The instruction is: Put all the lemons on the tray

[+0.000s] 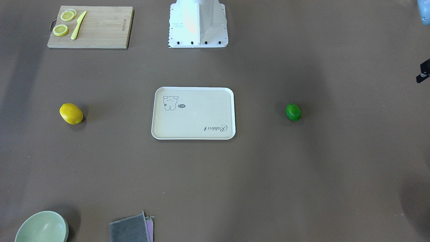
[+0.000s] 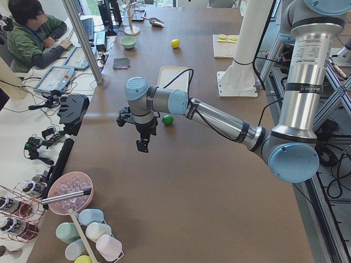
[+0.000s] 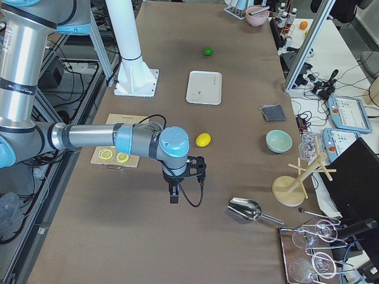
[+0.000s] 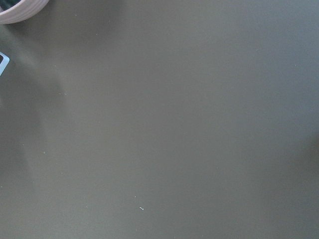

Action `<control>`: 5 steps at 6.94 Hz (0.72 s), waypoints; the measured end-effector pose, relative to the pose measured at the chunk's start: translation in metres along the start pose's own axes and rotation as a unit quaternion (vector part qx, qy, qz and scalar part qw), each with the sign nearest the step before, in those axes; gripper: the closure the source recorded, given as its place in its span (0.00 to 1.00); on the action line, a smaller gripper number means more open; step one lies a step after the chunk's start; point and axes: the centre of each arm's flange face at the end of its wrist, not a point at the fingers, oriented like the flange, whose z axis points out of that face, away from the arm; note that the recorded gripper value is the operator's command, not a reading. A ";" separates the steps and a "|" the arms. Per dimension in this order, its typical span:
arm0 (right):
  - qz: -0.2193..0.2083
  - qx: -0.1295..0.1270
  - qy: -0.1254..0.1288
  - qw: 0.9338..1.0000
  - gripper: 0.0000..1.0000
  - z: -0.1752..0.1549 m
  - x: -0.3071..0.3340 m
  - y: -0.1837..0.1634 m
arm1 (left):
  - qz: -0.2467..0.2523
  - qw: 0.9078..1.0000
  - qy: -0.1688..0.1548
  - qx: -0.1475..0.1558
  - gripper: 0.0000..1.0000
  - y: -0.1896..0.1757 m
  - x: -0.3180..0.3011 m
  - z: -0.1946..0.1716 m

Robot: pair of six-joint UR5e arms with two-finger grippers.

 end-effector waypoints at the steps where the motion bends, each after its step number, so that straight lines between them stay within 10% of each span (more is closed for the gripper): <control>1: 0.000 0.000 0.000 1.000 0.00 0.000 0.000 0.000 | 0.000 1.000 -0.002 0.000 0.01 0.000 0.000 0.000; 5: -0.015 0.015 0.003 1.000 0.00 -0.014 -0.012 -0.004 | 0.015 1.000 -0.005 0.016 0.01 0.001 0.015 -0.016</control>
